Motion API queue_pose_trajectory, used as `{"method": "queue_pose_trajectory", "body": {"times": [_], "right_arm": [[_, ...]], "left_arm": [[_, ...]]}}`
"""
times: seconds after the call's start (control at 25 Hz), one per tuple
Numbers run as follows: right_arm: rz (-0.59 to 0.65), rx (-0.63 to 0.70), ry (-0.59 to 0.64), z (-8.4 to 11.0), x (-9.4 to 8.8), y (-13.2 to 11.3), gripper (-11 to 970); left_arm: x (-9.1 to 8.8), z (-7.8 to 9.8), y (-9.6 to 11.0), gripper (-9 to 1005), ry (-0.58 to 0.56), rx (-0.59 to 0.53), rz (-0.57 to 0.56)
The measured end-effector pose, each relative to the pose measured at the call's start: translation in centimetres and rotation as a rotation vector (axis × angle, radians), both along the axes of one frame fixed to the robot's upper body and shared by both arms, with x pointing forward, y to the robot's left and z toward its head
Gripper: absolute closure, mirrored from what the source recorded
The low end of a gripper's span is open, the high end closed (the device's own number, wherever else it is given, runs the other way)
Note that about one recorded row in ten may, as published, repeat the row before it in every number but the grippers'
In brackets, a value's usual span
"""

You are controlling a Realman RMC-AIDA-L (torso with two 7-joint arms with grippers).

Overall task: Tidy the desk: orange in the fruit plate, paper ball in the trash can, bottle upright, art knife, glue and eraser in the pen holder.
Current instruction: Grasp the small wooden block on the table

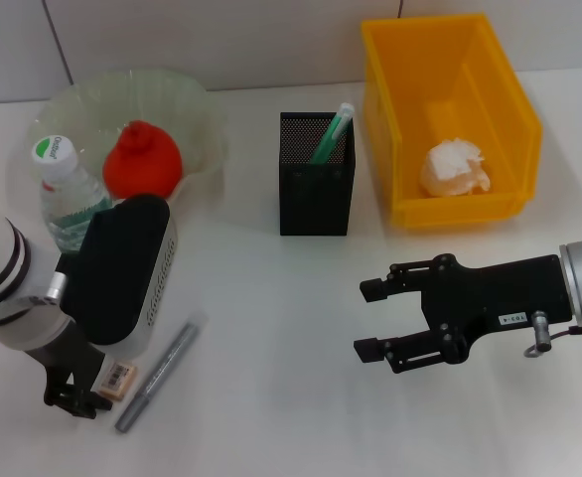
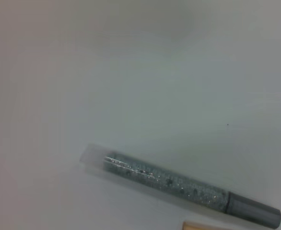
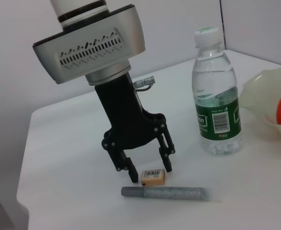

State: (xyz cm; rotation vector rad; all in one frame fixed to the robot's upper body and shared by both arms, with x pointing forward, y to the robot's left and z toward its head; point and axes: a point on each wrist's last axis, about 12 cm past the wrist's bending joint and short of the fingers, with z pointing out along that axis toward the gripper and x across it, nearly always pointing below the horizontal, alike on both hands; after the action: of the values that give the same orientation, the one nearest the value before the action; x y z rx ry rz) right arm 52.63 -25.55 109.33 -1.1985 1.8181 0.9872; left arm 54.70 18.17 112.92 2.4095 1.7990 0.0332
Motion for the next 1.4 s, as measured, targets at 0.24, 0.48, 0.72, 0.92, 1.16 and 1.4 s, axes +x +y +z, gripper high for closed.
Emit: {"method": "queue_pose_trajectory", "body": {"times": [0.24,0.48,0.72,0.92,1.16,1.4], "right_arm": [[0.000,0.001,0.002,0.00,0.01,0.03,193],[-0.001,0.001,0.002,0.00,0.01,0.05,193],[-0.001,0.001,0.003,0.00,0.01,0.05,193],[0.000,0.002,0.003,0.01,-0.01,0.05,193],[0.004,0.004,0.008,0.11,-0.04,0.07,193],[0.003,0.003,0.005,0.24,-0.04,0.01,193]], "left_arm": [[0.05,0.00,-0.05,392,-0.004,-0.002,-0.001],[-0.02,-0.16,-0.11,392,0.001,-0.001,-0.002],[0.01,-0.21,-0.05,393,0.004,0.002,0.001],[0.03,-0.20,-0.06,407,0.003,0.001,0.004],[0.04,-0.26,0.01,495,0.004,0.005,0.008],[0.07,-0.42,0.04,538,0.010,0.012,0.010]]}}
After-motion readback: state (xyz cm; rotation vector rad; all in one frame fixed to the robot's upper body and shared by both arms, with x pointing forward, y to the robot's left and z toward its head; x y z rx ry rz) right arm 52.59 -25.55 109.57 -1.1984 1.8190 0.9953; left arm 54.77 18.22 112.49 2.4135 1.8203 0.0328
